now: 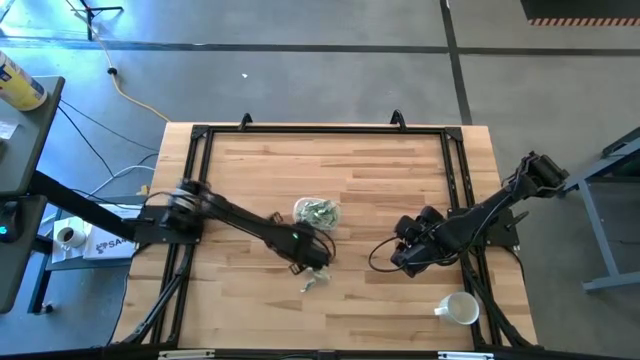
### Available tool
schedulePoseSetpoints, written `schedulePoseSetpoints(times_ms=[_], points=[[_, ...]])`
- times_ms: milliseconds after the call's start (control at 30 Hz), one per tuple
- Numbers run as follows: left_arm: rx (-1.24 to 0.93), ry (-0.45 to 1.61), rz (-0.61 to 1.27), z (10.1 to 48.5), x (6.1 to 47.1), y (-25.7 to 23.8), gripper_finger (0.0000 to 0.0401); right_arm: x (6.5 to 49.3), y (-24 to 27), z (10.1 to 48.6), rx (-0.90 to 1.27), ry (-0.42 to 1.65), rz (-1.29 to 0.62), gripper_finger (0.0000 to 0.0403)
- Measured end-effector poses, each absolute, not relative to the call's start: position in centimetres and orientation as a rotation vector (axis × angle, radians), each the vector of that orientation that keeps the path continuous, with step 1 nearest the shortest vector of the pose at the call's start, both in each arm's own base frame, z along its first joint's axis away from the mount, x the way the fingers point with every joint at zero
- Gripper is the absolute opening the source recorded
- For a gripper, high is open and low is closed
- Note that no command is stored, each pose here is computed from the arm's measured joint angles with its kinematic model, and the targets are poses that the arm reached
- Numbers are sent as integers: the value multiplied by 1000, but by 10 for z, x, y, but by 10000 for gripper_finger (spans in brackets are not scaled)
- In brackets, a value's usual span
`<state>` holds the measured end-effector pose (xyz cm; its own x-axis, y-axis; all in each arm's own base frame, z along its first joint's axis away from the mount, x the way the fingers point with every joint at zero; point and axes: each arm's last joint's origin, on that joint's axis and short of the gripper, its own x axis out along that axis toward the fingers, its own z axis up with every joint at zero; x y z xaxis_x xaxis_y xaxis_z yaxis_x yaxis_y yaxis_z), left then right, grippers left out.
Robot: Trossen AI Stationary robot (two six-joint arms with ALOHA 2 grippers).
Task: Pick and place Stevia / Truvia into bins
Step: Put the stevia packet into the transparent container
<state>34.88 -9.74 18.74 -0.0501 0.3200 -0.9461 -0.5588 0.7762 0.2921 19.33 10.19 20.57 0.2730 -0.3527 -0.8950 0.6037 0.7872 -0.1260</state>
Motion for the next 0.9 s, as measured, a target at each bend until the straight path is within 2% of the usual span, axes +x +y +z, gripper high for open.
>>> schedulePoseSetpoints(times_ms=[67, 167, 333, 433, 567, 633, 767, 900], points=[[-159, 1435, 730, 213, 337, -90, 37, 194, 102, 206, 256, 1113, -656, 240], [-143, 1299, 681, 240, 336, -76, 24, 195, 102, 206, 252, 1094, -659, 239], [-90, 1062, 457, 269, 362, -40, 24, 197, 103, 207, 258, 1064, -656, 240], [-65, 1044, 307, 257, 383, -18, 46, 198, 103, 207, 265, 1054, -651, 239], [-93, 1121, 283, 231, 394, 9, 94, 198, 104, 207, 271, 1050, -647, 240], [-93, 1162, 261, 221, 396, 21, 105, 199, 104, 207, 274, 1046, -646, 240], [-100, 1256, 237, 202, 396, 35, 88, 199, 104, 207, 275, 1045, -645, 239], [-145, 1309, 269, 205, 389, 35, 56, 199, 104, 207, 276, 1047, -644, 240]])
